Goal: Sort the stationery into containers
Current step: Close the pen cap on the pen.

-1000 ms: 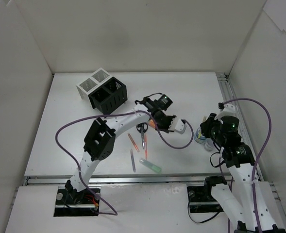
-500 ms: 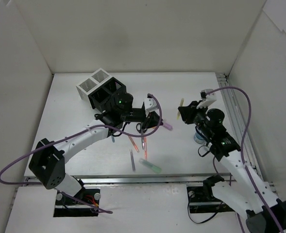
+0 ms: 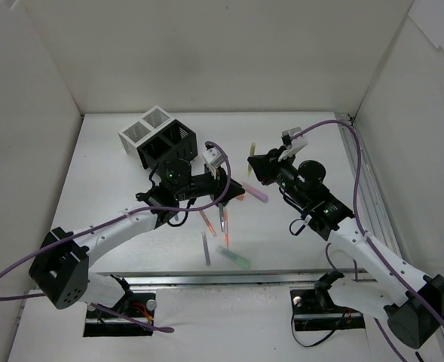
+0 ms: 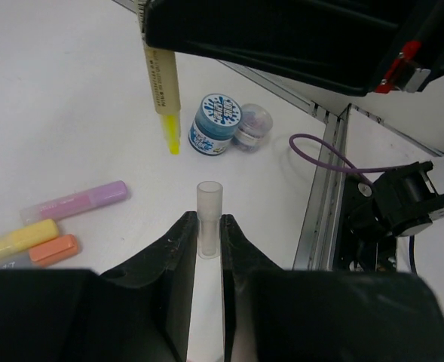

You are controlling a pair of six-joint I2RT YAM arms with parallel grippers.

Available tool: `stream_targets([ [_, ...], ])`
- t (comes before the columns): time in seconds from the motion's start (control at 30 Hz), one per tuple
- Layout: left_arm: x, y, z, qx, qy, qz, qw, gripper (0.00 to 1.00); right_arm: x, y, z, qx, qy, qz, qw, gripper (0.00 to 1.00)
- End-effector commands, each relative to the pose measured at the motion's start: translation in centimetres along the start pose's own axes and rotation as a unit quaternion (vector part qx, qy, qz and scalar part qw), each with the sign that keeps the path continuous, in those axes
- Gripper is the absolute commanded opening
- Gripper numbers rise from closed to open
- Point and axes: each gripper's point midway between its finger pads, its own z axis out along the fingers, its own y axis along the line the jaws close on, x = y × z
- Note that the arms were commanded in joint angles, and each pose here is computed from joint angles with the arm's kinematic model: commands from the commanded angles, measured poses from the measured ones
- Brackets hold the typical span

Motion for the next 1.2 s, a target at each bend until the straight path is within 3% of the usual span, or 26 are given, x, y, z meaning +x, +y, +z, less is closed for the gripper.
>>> stream_targets([
  [0.0,-4.4,-0.3,-1.0,-0.011,-0.083,0.009,0.996,0.0,-5.3,1.6,0.4,-0.009,-0.079,0.013,0.997,0.0],
  [0.43,-5.0,0.1,-1.4,-0.028,-0.103,0.022,0.994,0.0,-4.2,2.6,0.8,-0.014,-0.056,0.068,0.996,0.0],
  [1.17,-5.5,0.1,-2.0,-0.036,-0.116,0.047,0.991,0.0,-3.5,2.6,0.7,-0.012,-0.043,0.065,0.997,0.0],
])
